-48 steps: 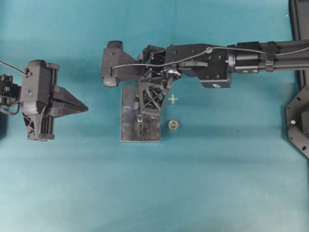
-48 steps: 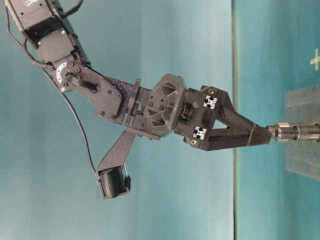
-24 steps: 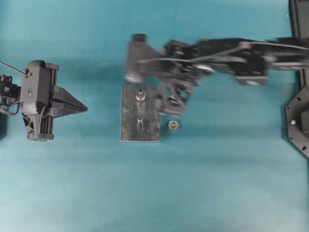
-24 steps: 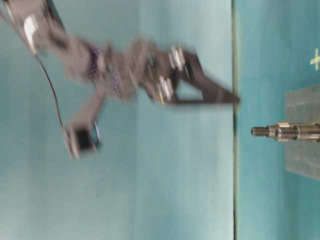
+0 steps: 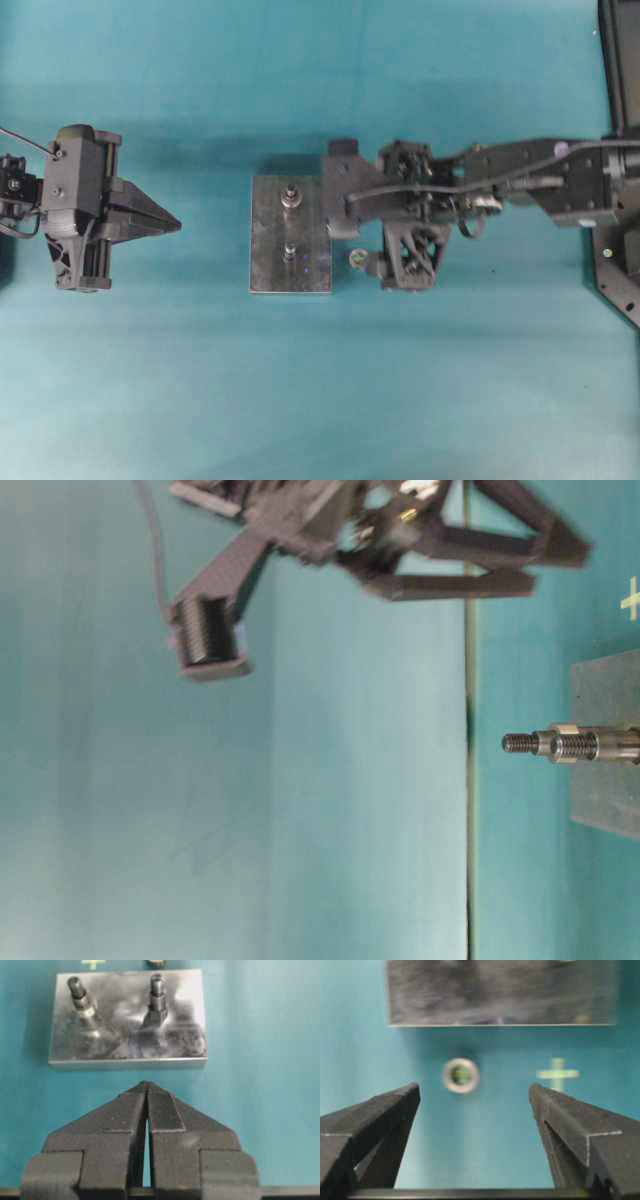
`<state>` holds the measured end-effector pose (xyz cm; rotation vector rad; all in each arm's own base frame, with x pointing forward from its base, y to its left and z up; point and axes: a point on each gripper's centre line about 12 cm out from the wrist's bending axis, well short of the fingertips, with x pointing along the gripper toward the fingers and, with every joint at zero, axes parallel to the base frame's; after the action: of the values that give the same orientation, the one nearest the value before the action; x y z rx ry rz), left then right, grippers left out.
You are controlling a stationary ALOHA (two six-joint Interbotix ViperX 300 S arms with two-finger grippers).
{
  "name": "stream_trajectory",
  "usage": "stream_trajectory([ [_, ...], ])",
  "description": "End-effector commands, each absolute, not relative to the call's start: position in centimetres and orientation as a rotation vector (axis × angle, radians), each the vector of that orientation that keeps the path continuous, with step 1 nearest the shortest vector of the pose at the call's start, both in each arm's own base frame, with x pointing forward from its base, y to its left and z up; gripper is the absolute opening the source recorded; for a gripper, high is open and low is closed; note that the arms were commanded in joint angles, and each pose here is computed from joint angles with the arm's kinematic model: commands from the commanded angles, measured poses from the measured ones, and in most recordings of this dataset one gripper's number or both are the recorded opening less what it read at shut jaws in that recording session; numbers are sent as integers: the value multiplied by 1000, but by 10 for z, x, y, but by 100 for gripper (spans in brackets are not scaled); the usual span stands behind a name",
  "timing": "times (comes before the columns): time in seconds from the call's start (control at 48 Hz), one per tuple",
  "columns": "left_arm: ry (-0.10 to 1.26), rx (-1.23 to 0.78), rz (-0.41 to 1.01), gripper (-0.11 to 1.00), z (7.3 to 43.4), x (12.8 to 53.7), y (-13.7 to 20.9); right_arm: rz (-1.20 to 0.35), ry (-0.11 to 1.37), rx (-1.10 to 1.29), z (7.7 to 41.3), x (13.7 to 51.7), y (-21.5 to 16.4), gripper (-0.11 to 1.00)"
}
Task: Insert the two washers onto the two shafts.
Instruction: 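Lower the right gripper around the lower steel washer and close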
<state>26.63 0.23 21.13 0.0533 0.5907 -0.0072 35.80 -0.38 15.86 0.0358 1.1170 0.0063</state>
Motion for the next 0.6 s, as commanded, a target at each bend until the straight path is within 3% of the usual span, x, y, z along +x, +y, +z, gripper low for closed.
stream_trajectory([
  [0.0,563,54,-6,0,219,270,2,4,1096,52,157,360,-1,92],
  [0.584,562,52,-6,0,220,271,2,21,1161,35,114,369,7,88],
])
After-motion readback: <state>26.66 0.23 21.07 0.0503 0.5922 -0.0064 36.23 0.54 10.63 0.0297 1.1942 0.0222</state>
